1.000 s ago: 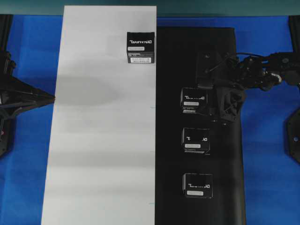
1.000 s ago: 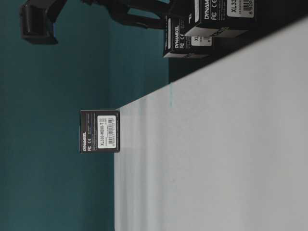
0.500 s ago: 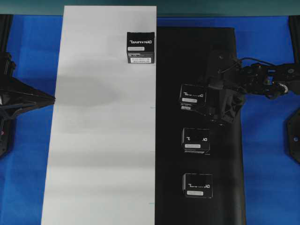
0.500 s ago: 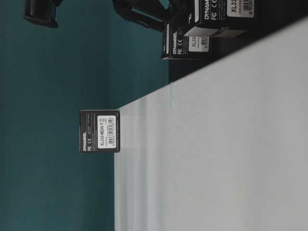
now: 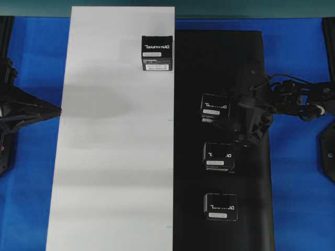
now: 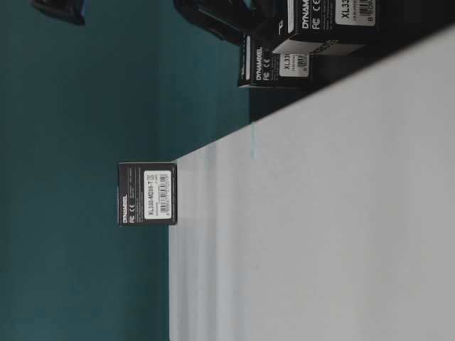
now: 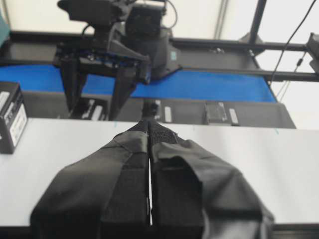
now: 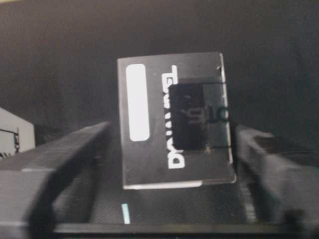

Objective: Place the box from the black base onto the white base.
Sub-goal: 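Close the right gripper on the top black-and-white box and lift, then carry the box left onto the white base below the other box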

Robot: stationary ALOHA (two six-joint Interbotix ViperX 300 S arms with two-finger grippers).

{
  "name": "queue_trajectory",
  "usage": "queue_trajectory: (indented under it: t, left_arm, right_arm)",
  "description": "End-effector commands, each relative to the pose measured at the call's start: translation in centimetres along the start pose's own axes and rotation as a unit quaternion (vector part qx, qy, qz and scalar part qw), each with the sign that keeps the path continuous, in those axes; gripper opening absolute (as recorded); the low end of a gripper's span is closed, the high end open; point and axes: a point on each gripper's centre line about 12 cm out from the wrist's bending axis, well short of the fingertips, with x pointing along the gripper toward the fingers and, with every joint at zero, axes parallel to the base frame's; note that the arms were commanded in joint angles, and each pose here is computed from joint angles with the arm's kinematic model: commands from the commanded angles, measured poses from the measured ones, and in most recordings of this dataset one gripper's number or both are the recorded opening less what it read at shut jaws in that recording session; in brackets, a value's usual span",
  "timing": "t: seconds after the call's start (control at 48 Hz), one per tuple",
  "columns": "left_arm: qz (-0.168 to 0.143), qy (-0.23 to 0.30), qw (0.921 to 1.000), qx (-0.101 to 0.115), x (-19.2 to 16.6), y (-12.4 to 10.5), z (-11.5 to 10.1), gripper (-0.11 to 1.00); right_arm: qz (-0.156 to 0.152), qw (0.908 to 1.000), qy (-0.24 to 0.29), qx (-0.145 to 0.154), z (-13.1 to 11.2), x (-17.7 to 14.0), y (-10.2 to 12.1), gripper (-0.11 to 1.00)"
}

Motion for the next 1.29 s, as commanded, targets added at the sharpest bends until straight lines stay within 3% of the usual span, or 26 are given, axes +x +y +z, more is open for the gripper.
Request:
queue_trajectory:
  t: [0.0, 0.125, 0.312, 0.875, 1.271]
  left_arm:
    - [0.001, -0.015, 0.9999, 0.001, 0.0, 0.0, 1.1, -0.05]
    - [0.000, -0.014, 0.9999, 0.000, 0.0, 0.0, 1.1, -0.05]
    - [0.000, -0.014, 0.9999, 0.000, 0.0, 0.0, 1.1, -0.05]
    - [-0.001, -0.023, 0.9997, 0.000, -0.3, -0.1, 1.5, -0.05]
    - [-0.003, -0.025, 0.9997, 0.000, -0.4, -0.1, 1.7, -0.05]
  right_arm:
    - [-0.001, 0.9999, -0.012, 0.001, 0.2, -0.1, 0.2, 0.69]
    - [0.003, 0.9999, -0.011, -0.002, 0.0, -0.3, 0.4, 0.60]
    - [0.009, 0.9999, -0.014, 0.000, 0.5, -0.9, 0.6, 0.59]
    - [0.076, 0.9959, -0.044, -0.022, 8.4, -9.9, 1.9, 0.59]
    - [0.077, 0.9949, -0.056, -0.032, 12.4, -9.1, 2.0, 0.59]
